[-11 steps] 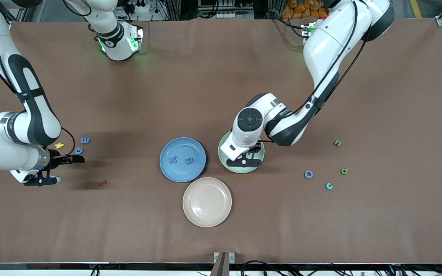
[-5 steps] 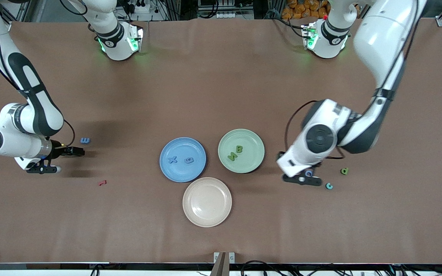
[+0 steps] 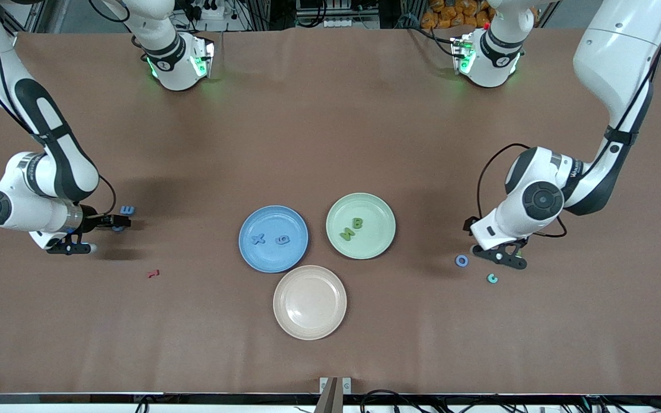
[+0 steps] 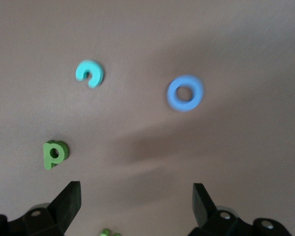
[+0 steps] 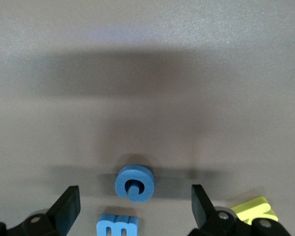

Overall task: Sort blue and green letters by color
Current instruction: 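Grasp the blue c with the right gripper while the left reaches green u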

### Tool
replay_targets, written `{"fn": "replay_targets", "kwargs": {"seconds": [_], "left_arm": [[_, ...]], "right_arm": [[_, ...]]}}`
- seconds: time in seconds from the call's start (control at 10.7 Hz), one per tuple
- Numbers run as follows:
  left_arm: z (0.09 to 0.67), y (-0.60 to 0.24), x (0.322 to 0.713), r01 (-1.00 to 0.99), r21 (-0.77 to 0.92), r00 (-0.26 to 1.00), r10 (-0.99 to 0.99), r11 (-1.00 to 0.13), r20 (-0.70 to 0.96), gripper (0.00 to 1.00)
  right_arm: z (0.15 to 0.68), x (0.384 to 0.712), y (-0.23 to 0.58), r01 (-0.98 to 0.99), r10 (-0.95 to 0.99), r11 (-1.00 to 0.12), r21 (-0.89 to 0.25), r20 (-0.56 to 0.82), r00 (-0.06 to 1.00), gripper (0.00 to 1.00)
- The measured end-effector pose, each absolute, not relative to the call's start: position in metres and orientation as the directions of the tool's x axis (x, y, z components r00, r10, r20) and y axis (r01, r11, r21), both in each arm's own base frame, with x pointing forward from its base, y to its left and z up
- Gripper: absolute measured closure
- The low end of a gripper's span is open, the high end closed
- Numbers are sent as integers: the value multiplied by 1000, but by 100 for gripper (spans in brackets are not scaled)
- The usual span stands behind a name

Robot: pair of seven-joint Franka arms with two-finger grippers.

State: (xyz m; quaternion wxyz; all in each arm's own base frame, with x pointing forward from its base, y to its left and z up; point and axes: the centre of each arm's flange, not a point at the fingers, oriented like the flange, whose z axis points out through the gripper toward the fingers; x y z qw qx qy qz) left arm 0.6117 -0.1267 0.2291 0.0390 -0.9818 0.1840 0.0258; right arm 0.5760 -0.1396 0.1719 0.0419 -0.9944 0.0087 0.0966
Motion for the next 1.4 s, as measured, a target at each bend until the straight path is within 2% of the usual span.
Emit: {"fn": "replay_targets", "kwargs": {"seconds": [0.28, 0.56, 0.65, 1.02, 1.4], "left_arm": [[192, -84, 585, -441, -71, 897, -435, -895, -82, 0], [188, -78, 559, -474, -81, 878, -465, -877, -110, 0], [187, -70, 553, -492, -76, 869, -483, -867, -110, 0], [180, -42, 544, -521, -58, 851, -512, -852, -116, 3], [176, -33, 535, -539, -28, 838, -532, -842, -123, 10]], "right_arm": [[169, 574, -140, -15, -1, -997, -73, -194, 981, 0], [163, 570, -142, -17, -2, -997, -73, -198, 980, 1], [163, 570, -142, -17, -2, -997, -72, -197, 980, 5], [169, 572, -142, -10, 3, -998, -68, -185, 983, 61], [179, 582, -140, -3, 6, -998, -62, -152, 988, 64]]}}
